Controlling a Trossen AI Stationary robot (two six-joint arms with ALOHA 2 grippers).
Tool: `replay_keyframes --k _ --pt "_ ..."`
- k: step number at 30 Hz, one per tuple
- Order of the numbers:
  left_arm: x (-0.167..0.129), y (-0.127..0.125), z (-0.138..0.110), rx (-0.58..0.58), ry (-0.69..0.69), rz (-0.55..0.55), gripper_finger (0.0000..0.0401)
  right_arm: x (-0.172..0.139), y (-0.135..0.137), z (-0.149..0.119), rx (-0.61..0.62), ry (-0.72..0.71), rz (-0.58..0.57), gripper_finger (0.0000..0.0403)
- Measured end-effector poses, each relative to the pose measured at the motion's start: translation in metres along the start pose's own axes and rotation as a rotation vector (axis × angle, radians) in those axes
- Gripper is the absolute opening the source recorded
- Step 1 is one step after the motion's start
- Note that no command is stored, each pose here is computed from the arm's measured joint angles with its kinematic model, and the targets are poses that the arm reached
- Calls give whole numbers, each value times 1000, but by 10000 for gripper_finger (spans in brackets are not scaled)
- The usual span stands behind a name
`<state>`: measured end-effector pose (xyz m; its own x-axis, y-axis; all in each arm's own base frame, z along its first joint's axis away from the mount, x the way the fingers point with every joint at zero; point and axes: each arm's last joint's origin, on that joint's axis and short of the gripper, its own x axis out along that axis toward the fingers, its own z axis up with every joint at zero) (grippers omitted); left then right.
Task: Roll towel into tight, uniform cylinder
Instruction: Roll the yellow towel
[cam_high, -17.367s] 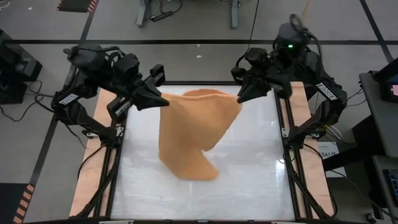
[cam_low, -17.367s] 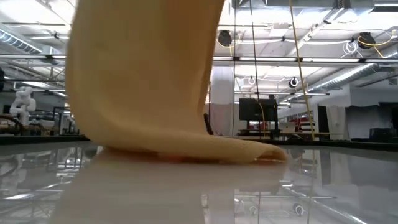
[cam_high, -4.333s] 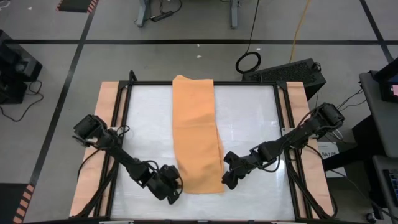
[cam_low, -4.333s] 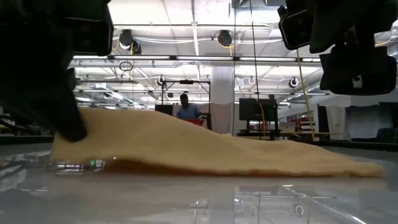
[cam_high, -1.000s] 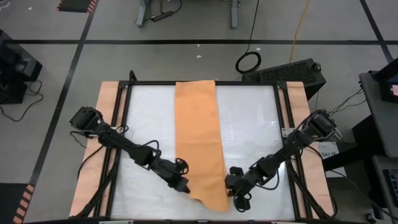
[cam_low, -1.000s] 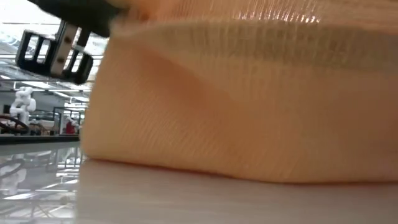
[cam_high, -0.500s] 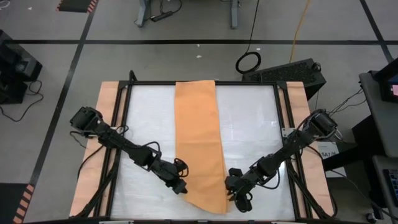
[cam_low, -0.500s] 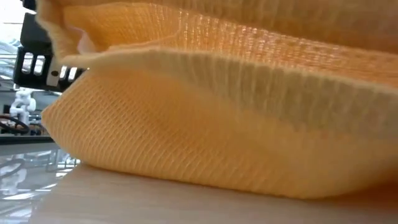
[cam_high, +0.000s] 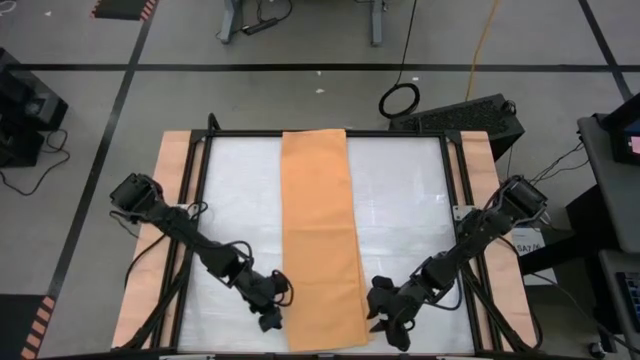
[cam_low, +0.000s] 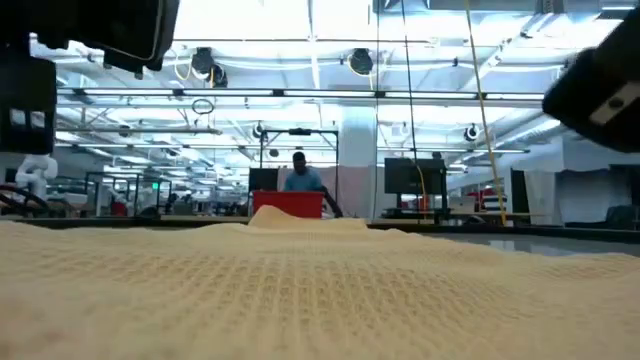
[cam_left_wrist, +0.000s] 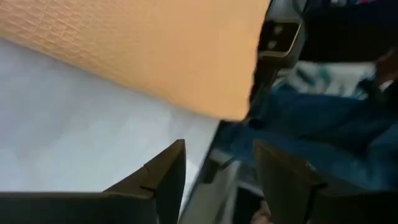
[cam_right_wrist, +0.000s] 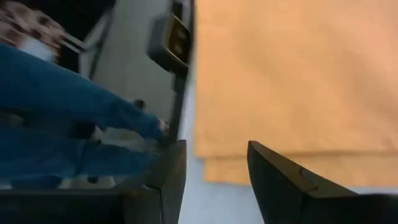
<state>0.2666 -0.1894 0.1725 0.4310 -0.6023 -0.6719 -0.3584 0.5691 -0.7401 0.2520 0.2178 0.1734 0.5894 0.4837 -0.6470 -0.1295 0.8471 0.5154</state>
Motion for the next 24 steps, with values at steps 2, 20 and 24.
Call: replay_keyframes --k 2,20,24 --pt "0 3 -2 48 -7 37 190 0 5 0 -31 -22 27 164" --pt "-34 46 82 471 -286 356 165 -3 -75 49 271 -263 -373 126" --pt "-53 76 104 466 -266 483 136 -11 -108 61 341 -261 -479 78"
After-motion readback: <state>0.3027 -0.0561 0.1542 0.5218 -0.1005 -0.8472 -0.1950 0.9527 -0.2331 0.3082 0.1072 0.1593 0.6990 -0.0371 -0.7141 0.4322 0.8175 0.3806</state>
